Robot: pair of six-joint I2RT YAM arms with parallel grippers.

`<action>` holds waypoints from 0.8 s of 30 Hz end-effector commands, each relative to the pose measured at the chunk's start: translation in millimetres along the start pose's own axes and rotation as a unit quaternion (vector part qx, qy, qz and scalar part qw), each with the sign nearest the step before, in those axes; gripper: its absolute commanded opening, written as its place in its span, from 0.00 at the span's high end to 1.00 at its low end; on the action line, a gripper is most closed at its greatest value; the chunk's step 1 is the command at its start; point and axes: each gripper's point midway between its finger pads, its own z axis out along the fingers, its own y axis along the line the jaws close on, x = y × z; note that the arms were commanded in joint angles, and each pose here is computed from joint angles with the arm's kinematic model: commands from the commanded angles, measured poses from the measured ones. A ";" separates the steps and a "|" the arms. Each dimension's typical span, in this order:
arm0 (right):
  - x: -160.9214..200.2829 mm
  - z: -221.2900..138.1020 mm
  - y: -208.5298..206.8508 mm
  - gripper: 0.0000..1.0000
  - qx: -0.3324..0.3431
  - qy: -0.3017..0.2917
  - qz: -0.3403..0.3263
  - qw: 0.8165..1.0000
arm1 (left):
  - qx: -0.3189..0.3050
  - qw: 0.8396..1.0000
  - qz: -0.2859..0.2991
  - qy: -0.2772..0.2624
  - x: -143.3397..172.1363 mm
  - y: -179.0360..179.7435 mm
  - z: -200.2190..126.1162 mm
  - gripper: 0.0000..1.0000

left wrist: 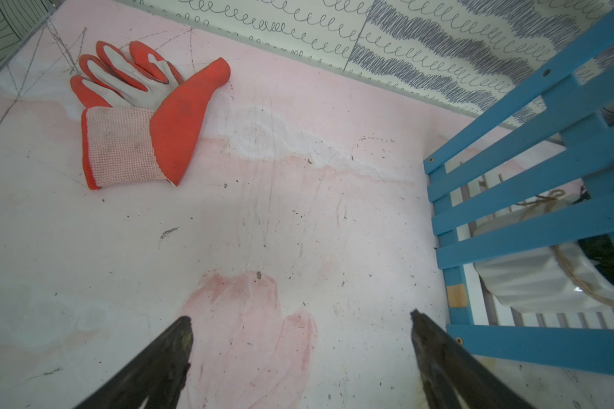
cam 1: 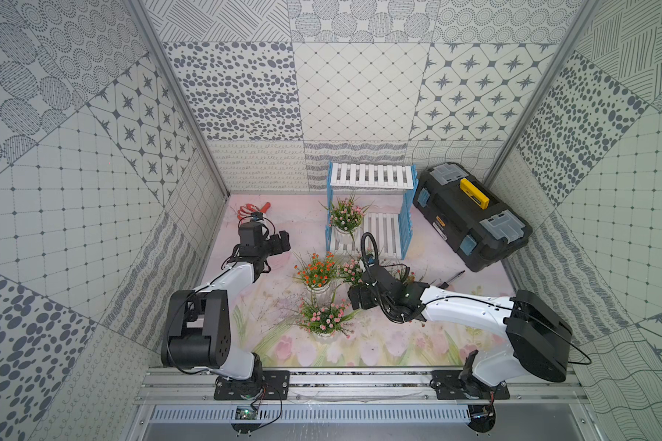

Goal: Place the baby's breath potted plants on the rack by color
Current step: Pick up the baby's breath potted plant from the center of the board.

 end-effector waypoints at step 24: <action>-24.4 48.3 0.1 0.02 0.015 -0.133 -0.005 0.991 | 0.287 0.952 0.073 0.079 -5.6 -137.8 -83.7 0.02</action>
